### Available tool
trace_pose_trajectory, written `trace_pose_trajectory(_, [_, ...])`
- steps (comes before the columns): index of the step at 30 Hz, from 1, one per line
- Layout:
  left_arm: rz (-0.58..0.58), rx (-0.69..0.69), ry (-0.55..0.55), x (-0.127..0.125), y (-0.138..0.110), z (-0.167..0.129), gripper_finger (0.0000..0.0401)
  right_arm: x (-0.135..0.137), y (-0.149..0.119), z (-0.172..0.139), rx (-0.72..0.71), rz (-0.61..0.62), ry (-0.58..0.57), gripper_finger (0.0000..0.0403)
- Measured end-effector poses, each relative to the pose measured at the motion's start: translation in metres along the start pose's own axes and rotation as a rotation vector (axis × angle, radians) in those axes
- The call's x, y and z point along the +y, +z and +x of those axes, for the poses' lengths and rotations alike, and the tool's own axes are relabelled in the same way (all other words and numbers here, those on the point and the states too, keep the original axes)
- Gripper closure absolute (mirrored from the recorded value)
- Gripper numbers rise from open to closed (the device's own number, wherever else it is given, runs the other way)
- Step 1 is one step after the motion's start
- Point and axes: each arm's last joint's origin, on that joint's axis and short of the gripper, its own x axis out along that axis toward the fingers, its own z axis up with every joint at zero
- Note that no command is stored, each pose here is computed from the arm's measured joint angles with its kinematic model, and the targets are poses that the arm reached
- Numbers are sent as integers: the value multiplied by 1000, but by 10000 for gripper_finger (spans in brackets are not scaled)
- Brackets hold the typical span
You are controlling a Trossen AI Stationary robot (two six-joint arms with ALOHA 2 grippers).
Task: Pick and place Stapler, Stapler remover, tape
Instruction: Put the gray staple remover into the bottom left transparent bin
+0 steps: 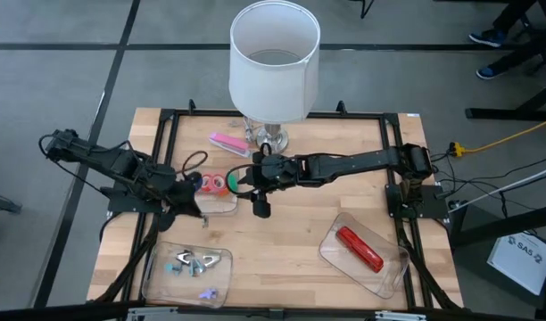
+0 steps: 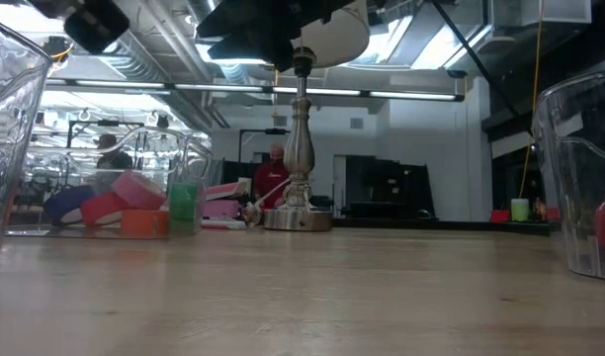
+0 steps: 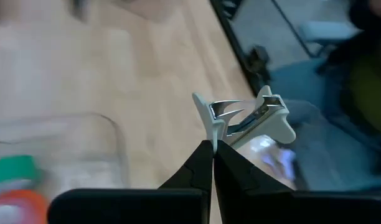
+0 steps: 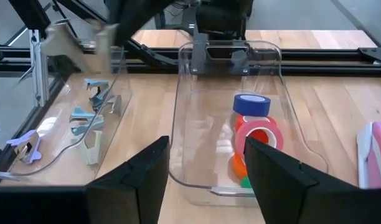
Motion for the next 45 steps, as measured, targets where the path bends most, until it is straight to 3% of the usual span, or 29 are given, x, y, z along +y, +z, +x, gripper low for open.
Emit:
trace_pose_trajectory(12, [-108,249,-260,-28,-11,25,398,-4,0,0,0,8,-8,194])
trace_pose_trajectory(29, [-386,481,-259,-57,-25,52,398,-6,0,0,5,6,-11,194])
trace_pose_trajectory(45, [-291,445,-307,-69,-22,81,398,-5,-4,0,42,33,-12,194])
